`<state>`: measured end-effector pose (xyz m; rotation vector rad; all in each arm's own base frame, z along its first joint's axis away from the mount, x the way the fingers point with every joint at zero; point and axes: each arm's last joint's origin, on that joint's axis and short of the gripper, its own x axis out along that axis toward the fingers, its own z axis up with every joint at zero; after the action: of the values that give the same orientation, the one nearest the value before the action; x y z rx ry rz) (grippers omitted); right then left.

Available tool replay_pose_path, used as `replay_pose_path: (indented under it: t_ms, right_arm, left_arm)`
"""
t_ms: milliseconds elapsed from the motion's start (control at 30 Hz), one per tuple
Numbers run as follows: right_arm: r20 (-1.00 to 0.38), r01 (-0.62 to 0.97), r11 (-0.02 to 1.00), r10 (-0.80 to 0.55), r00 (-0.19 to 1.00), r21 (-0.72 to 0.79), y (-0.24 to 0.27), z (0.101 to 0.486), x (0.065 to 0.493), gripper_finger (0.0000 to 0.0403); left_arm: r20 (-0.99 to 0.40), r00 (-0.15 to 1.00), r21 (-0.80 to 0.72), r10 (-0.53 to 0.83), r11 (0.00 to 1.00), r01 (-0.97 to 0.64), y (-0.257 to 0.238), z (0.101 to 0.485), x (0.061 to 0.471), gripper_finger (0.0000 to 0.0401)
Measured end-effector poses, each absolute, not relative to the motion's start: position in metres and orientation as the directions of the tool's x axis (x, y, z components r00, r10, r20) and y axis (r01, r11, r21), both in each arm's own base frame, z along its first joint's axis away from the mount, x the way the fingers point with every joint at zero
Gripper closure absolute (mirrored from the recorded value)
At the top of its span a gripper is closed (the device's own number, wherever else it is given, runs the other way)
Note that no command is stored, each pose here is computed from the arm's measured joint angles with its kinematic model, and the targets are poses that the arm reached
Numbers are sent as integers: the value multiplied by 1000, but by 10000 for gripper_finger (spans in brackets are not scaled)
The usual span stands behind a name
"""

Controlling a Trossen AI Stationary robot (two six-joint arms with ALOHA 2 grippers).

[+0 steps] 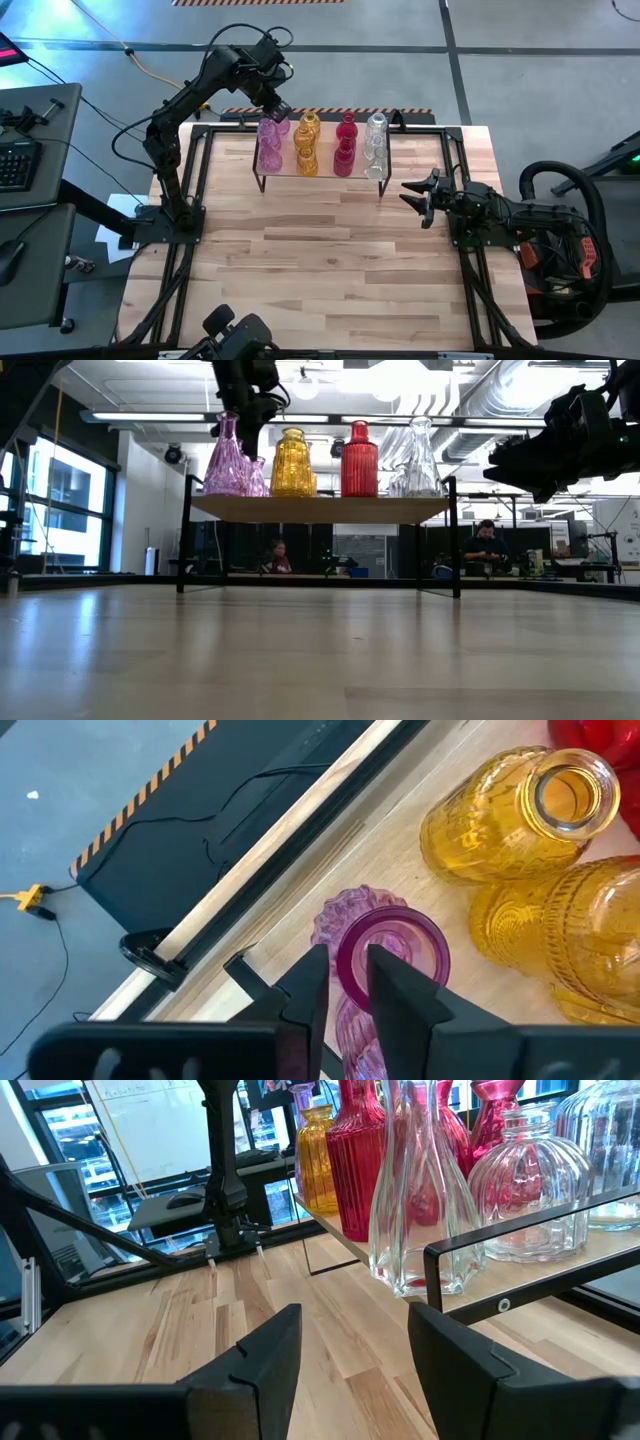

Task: Sort vases onto shelf
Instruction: Adjust the purple vases on the shelf

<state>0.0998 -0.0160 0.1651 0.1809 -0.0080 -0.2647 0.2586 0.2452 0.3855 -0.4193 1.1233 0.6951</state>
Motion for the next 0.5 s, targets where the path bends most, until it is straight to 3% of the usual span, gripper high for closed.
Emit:
replay_pose_path:
  t_ms: [200, 500]
  right_arm:
    - [-16, 259, 949, -261, 965, 179, -16, 165, 100, 233]
    - [-16, 259, 949, -261, 965, 179, -16, 165, 100, 233]
  left_arm:
    - [-921, 256, 35, 292, 720, -693, 245, 385, 259, 331]
    - [-928, 246, 35, 281, 721, -692, 250, 377, 264, 367]
